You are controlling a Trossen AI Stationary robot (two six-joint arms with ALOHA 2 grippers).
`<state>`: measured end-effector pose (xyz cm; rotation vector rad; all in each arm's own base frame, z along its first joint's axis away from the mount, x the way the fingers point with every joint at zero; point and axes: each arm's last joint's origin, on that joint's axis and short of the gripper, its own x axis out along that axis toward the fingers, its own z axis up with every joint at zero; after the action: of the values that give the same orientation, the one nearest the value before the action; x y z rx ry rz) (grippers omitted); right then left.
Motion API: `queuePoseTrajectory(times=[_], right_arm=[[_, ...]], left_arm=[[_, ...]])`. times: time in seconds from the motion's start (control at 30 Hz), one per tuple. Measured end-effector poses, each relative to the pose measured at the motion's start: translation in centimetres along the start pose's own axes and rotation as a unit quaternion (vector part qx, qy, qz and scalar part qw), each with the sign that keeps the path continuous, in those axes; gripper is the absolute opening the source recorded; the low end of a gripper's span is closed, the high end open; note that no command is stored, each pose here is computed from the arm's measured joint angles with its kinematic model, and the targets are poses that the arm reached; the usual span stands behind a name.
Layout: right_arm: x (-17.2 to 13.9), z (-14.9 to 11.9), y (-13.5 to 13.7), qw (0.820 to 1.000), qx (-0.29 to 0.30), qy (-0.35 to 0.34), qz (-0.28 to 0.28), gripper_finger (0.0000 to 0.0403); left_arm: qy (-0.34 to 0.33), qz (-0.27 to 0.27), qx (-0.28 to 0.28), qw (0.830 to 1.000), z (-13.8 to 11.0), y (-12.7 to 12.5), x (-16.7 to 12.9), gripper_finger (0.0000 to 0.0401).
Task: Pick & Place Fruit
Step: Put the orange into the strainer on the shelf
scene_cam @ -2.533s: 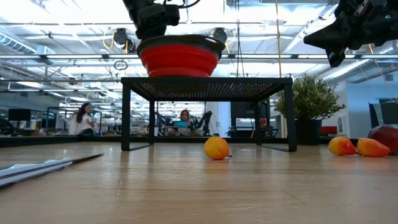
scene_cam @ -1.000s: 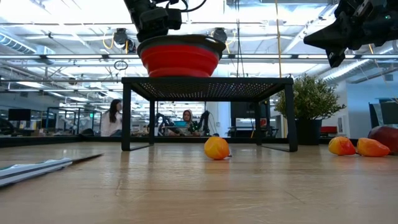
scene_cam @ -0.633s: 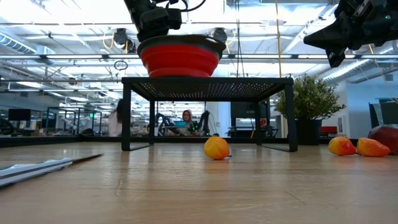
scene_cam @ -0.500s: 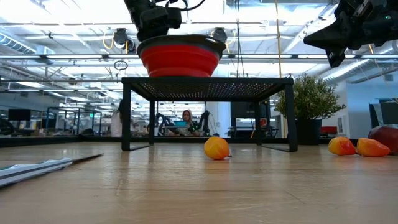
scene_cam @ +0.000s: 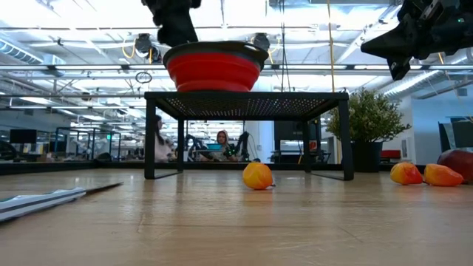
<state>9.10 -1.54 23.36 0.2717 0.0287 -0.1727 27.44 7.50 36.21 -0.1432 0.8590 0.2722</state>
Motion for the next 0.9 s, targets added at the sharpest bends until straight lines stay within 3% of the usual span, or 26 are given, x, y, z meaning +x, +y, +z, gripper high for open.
queuePoseTrajectory(times=[0.33, 0.57, 0.9], right_arm=[[0.0, 0.0, 0.0, 1.000, 0.000, 0.000, 0.000, 0.0000], [0.0, 0.0, 0.0, 1.000, 0.000, 0.000, 0.000, 0.0000], [0.0, 0.0, 0.0, 1.000, 0.000, 0.000, 0.000, 0.0000]], left_arm=[[-0.054, -0.041, -0.134, 0.989, -0.9, -1.7, -4.9, 0.0274], [-0.053, -0.088, -0.190, 0.976, -1.9, -3.9, -7.0, 0.0231], [0.034, -0.116, -0.234, 0.965, -4.2, -7.0, -8.1, 0.0171]])
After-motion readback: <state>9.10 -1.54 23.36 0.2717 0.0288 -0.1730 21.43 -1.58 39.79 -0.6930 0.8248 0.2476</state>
